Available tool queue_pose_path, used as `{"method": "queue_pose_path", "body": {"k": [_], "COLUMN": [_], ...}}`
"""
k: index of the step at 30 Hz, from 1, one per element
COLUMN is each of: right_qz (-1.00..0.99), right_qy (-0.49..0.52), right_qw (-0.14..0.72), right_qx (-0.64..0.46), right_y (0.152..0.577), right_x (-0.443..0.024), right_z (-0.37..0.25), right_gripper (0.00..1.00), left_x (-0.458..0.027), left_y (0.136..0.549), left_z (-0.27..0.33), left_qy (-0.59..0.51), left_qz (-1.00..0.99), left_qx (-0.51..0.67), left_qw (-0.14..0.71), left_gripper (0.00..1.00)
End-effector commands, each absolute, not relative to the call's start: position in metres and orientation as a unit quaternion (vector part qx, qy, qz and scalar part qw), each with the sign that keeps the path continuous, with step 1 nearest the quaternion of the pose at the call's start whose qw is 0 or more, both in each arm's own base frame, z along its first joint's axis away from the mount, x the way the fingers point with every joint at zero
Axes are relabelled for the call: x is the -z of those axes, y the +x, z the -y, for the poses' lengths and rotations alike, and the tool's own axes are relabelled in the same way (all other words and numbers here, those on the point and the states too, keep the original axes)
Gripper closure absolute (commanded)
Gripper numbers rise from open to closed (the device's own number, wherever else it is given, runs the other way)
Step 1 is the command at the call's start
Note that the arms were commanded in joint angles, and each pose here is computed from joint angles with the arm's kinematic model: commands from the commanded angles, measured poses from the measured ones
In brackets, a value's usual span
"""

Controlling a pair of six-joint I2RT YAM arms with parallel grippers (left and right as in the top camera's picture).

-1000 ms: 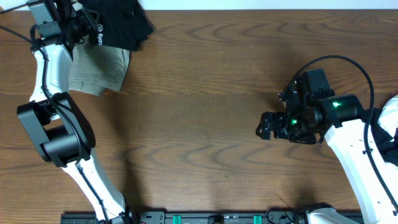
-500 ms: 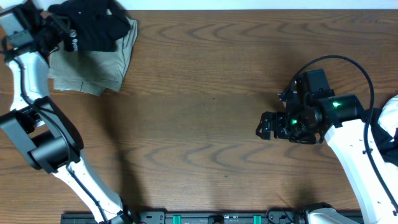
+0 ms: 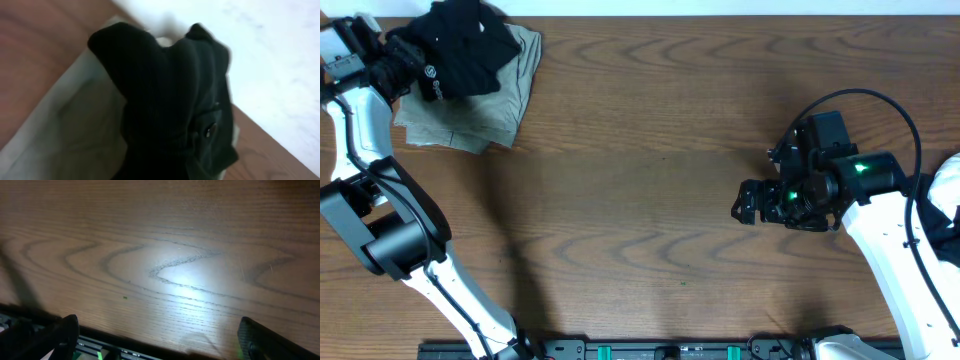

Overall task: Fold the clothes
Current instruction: 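Lower the black bundle onto the khaki garment and adjust its position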

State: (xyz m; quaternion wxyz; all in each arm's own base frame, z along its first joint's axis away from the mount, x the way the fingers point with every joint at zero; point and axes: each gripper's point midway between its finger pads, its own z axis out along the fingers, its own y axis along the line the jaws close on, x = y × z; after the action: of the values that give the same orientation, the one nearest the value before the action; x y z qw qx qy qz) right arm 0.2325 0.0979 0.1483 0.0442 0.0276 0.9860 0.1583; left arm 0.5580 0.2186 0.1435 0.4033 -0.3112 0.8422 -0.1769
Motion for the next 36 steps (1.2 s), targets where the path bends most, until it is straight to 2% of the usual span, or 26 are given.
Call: {"method": "queue_pose_path", "body": {"k": [1,8,9,10,12,14,15,16,17,19,20,23,24,29,36], "right_qz": [-0.986,-0.986,-0.986,-0.986,-0.986,-0.986,-0.986,-0.986,-0.986,-0.986,-0.985,-0.985,-0.985,-0.985,-0.986], "right_qy": [0.03,0.029,0.029,0.029,0.029,0.029,0.029,0.029,0.029,0.03,0.029,0.029,0.029,0.03,0.027], "right_qw": [0.049,0.048,0.048,0.048,0.048,0.048,0.048,0.048,0.048,0.047,0.046,0.045,0.045,0.042,0.033], "right_qx": [-0.16,-0.159,-0.159,-0.159,-0.159,-0.159,-0.16,-0.16,-0.16,-0.16,-0.161,-0.163,-0.163,-0.162,-0.159], "right_y": [0.234,0.234,0.234,0.234,0.234,0.234,0.234,0.234,0.234,0.233,0.233,0.233,0.233,0.231,0.227], "right_x": [-0.151,-0.151,-0.151,-0.151,-0.151,-0.151,-0.151,-0.151,-0.151,-0.151,-0.151,-0.151,-0.151,-0.151,-0.15], "right_z": [-0.097,-0.097,-0.097,-0.097,-0.097,-0.097,-0.097,-0.097,-0.097,-0.097,-0.098,-0.098,-0.098,-0.098,-0.097], "right_gripper": [0.01,0.01,0.01,0.01,0.01,0.01,0.01,0.01,0.01,0.01,0.01,0.01,0.01,0.01,0.01], "left_x": [-0.132,-0.117,-0.117,-0.117,-0.116,-0.114,-0.113,-0.111,-0.109,-0.105,-0.104,-0.102,-0.1,-0.092,-0.092], "left_y": [0.554,0.537,0.537,0.537,0.536,0.534,0.533,0.531,0.529,0.525,0.525,0.523,0.521,0.51,0.512], "left_z": [-0.24,-0.258,-0.258,-0.258,-0.258,-0.256,-0.255,-0.254,-0.253,-0.249,-0.245,-0.238,-0.237,-0.231,-0.232], "left_qy": [-0.374,-0.459,-0.459,-0.46,-0.461,-0.467,-0.475,-0.484,-0.495,-0.516,-0.517,-0.514,-0.517,-0.526,-0.498], "left_qz": [-0.831,-0.807,-0.807,-0.807,-0.808,-0.807,-0.804,-0.801,-0.796,-0.788,-0.788,-0.792,-0.793,-0.798,-0.815], "left_qx": [0.139,0.095,0.094,0.095,0.095,0.097,0.101,0.105,0.108,0.12,0.128,0.143,0.142,0.138,0.13], "left_qw": [0.389,0.359,0.359,0.357,0.355,0.348,0.343,0.337,0.33,0.314,0.308,0.296,0.289,0.26,0.269], "left_gripper": [0.94,0.92,0.78,0.57,0.47,0.46,0.5,0.66,0.76,0.79,0.77,0.43,0.39,0.33,0.28]}}
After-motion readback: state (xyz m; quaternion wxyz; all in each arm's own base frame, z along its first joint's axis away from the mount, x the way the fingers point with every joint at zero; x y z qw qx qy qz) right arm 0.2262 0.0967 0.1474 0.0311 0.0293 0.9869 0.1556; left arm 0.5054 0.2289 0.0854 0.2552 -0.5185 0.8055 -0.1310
